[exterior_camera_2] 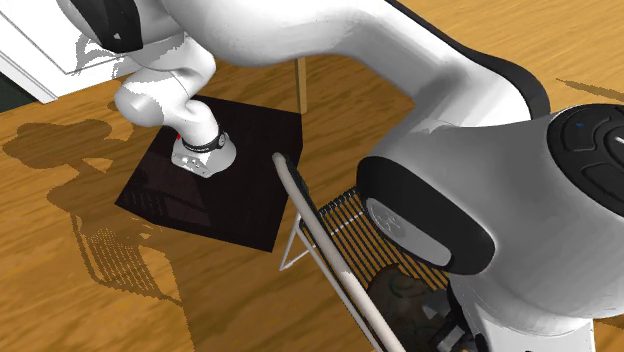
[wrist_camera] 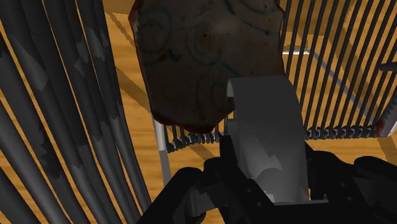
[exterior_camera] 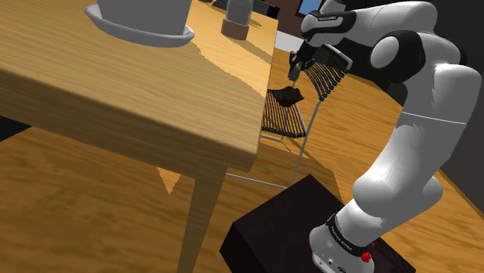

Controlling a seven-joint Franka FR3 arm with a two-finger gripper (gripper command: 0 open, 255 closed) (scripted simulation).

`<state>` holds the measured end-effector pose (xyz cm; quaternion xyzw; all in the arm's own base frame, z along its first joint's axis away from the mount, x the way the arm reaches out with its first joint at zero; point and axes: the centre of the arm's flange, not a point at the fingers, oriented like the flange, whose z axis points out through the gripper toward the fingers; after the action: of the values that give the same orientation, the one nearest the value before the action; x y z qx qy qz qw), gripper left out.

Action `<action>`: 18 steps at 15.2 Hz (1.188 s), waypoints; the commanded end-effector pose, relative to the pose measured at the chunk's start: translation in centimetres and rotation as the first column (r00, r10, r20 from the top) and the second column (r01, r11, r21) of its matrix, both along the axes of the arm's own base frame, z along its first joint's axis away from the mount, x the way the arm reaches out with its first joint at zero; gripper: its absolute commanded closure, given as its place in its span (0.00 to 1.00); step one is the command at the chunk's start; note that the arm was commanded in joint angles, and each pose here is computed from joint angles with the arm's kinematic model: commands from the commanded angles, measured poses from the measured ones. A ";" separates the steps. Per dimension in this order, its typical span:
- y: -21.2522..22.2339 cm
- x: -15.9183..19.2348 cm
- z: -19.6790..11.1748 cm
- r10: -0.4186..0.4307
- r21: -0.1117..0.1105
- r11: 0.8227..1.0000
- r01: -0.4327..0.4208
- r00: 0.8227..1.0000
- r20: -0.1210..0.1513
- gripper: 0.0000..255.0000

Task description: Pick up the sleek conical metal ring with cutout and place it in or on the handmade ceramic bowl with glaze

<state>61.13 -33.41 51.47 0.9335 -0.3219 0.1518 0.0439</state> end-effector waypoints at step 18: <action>-2.5 -2.0 -1.9 -0.044 0.045 0.998 0.050 0.991 -0.126 0.00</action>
<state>61.90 -34.06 50.11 0.9303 -0.3275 0.1627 0.0288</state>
